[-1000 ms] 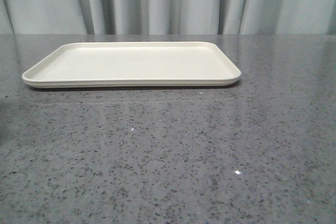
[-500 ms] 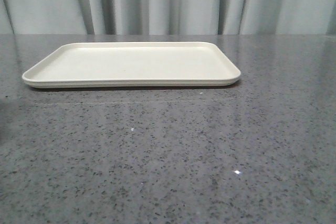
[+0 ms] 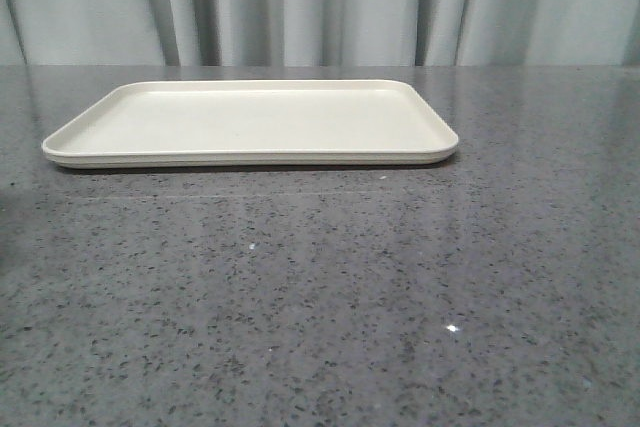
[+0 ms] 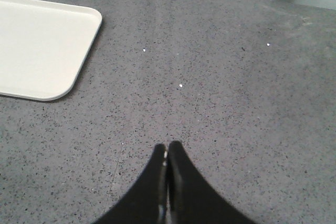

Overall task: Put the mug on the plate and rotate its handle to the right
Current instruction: 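Lower the open left gripper into the mug and grip its rim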

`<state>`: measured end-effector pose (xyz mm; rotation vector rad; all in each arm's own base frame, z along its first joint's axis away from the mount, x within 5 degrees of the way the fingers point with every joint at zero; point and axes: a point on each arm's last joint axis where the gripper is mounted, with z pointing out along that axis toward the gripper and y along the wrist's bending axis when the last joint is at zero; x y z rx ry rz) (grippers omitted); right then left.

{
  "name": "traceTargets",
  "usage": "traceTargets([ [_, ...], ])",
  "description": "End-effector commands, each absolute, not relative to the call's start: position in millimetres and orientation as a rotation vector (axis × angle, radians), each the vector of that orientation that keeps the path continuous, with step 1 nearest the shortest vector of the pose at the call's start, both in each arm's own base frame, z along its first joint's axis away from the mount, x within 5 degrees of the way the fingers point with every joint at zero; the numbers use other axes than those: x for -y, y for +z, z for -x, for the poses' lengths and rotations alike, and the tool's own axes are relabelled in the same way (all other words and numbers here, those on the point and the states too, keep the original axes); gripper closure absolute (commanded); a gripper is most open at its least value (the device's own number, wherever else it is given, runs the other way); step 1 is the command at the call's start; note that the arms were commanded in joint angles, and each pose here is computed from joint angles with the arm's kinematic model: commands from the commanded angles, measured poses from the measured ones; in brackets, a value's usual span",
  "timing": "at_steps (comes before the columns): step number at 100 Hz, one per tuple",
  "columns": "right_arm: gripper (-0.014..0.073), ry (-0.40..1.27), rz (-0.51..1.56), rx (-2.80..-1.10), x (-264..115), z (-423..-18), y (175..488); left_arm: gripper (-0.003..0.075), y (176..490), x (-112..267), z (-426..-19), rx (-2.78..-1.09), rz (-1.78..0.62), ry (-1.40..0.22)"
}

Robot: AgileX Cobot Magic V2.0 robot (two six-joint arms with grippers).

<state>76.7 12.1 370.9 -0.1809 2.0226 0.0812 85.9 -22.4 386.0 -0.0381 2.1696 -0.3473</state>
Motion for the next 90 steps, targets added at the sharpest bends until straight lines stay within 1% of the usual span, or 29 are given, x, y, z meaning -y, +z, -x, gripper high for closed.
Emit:
traceTargets([
  [1,0.0662,0.071,0.168,-1.961,-11.6,-81.7,387.9,0.0740,401.3,24.9,-90.2,-2.108,0.045,-0.393],
  [56,0.0661,0.071,0.166,-1.947,-11.6,-82.5,389.1,0.0739,400.7,26.1,-90.7,-2.116,0.045,-0.410],
  [65,0.0649,0.071,0.167,-1.952,-11.6,-82.3,388.7,0.0731,400.7,26.1,-90.7,-2.116,0.045,-0.410],
  [70,0.0615,0.071,0.167,-1.955,-11.6,-82.2,388.4,0.0702,400.7,26.1,-90.7,-2.116,0.044,-0.409],
  [72,0.0602,0.071,0.167,-1.956,-11.6,-82.2,388.4,0.0682,400.7,26.1,-90.7,-2.116,0.043,-0.408],
  [77,0.0538,0.071,0.168,-1.958,-11.6,-82.1,388.2,0.0620,400.7,26.1,-90.7,-2.116,0.036,-0.404],
  [81,0.0489,0.071,0.168,-1.959,-11.6,-82.0,388.1,0.0553,400.7,26.1,-90.7,-2.115,0.019,-0.395],
  [83,0.0444,0.071,0.168,-1.960,-11.6,-82.0,388.0,0.0516,400.7,26.1,-90.7,-2.115,0.016,-0.393],
  [90,0.0332,0.071,0.168,-1.960,-11.6,-82.0,388.0,0.0386,400.7,26.1,-90.7,-2.115,0.016,-0.393],
])
